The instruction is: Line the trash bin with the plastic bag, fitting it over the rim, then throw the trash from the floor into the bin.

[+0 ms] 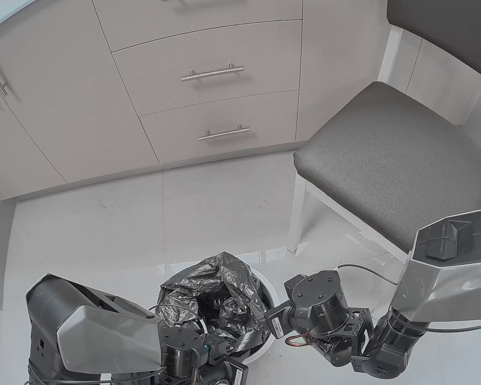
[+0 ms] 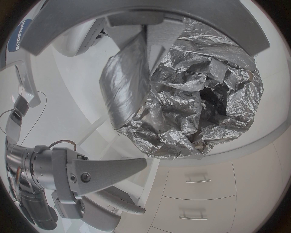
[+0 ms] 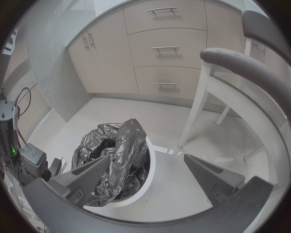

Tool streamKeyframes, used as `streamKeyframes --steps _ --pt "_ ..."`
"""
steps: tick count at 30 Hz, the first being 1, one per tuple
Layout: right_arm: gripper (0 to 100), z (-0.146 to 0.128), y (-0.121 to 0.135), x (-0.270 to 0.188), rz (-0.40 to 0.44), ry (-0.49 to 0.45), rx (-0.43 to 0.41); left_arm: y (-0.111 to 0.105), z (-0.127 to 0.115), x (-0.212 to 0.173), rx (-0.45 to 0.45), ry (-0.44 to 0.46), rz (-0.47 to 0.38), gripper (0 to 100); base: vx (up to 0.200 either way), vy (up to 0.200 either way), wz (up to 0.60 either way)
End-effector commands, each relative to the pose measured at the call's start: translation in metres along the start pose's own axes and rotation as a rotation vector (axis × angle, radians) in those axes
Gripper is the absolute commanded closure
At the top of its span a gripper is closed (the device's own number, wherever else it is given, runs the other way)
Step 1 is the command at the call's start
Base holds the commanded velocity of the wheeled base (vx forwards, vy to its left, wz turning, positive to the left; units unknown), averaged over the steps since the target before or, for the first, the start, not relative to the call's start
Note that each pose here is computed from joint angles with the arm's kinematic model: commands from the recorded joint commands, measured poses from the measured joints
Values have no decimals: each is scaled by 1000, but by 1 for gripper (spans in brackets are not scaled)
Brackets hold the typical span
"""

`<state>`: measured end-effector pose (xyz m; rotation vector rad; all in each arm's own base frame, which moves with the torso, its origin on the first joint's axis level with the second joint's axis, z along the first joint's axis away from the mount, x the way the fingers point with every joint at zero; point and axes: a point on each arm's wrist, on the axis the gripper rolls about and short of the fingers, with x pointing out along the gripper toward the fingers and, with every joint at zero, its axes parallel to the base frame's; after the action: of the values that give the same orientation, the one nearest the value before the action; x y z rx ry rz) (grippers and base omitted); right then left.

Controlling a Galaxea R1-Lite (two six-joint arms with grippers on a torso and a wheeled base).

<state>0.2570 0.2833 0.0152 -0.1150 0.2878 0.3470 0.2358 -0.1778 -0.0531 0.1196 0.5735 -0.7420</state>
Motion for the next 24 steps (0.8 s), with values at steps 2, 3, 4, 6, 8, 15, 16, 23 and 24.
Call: streamKeyframes --steps 2,3,4,6,8,15,16,23,24 --pt "0 -13 8 2 14 23 -19 -5 -3 3 1 11 -14 100 0 0 0" --pt "0 -13 9 1 17 24 -21 -5 -4 3 2 12 -16 100 0 0 0" --pt "0 -12 11 0 23 23 -22 -7 -4 3 5 14 -21 100 0 0 0" --pt "0 -13 14 -2 31 25 -28 -8 -6 4 6 22 -24 100 0 0 0" --pt "0 -19 21 -5 48 39 -44 -8 -10 7 6 32 -25 100 0 0 0" --pt "0 -37 25 2 46 70 -64 -16 -12 8 21 43 -32 100 0 0 0" --pt "0 -37 25 4 43 69 -62 -17 -12 8 23 43 -29 100 0 0 0" --pt "0 -39 25 11 38 63 -87 -23 -14 9 35 49 -40 100 0 0 0" --pt "0 -41 26 13 38 66 -95 -24 -14 9 39 51 -45 100 0 0 0"
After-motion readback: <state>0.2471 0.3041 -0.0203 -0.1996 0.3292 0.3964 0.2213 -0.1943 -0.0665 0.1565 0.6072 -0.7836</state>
